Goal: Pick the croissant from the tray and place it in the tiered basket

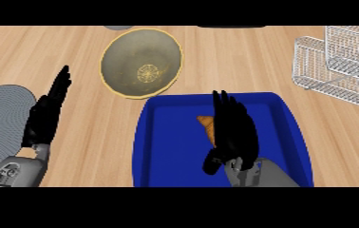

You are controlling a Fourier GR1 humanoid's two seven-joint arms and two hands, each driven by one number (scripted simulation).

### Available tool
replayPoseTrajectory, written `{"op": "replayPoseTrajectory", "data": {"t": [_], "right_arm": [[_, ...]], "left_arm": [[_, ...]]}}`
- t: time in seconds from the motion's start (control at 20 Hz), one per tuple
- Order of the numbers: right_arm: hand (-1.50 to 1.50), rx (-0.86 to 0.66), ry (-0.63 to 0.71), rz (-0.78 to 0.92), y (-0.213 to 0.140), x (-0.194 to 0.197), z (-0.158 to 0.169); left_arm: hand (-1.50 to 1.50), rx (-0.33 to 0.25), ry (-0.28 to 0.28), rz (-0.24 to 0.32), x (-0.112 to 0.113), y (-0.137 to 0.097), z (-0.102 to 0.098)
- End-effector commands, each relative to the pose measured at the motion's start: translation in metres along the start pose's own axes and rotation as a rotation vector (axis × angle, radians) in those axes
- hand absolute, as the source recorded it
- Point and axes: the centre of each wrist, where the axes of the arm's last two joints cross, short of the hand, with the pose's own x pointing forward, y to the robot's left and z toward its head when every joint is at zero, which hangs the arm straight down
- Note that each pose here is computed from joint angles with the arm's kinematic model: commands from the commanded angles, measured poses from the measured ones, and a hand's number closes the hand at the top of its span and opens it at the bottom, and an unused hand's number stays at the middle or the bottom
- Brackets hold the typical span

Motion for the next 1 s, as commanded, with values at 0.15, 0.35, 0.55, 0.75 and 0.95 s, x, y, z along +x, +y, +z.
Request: {"op": "replayPoseTrajectory", "data": {"t": [0.15,0.35,0.55,0.75,0.95], "right_arm": [[-1.5,0.048,0.22,0.063,0.011,0.012,-0.009],[-1.5,0.047,0.226,0.053,0.011,0.012,-0.004],[-1.5,0.062,0.233,0.042,0.022,-0.01,-0.019],[-1.5,0.088,0.234,0.038,0.02,0.001,-0.026],[-1.5,0.111,0.234,0.052,0.02,0.0,-0.032]], "left_arm": [[0.0,-0.011,0.0,-0.002,0.005,0.012,0.004],[0.0,0.02,-0.005,-0.005,0.0,0.006,-0.008],[0.0,-0.004,0.007,-0.004,-0.014,-0.003,0.011],[0.0,0.002,-0.002,-0.011,0.005,-0.01,0.01],[0.0,-0.005,0.01,-0.002,0.006,-0.012,-0.002]]}}
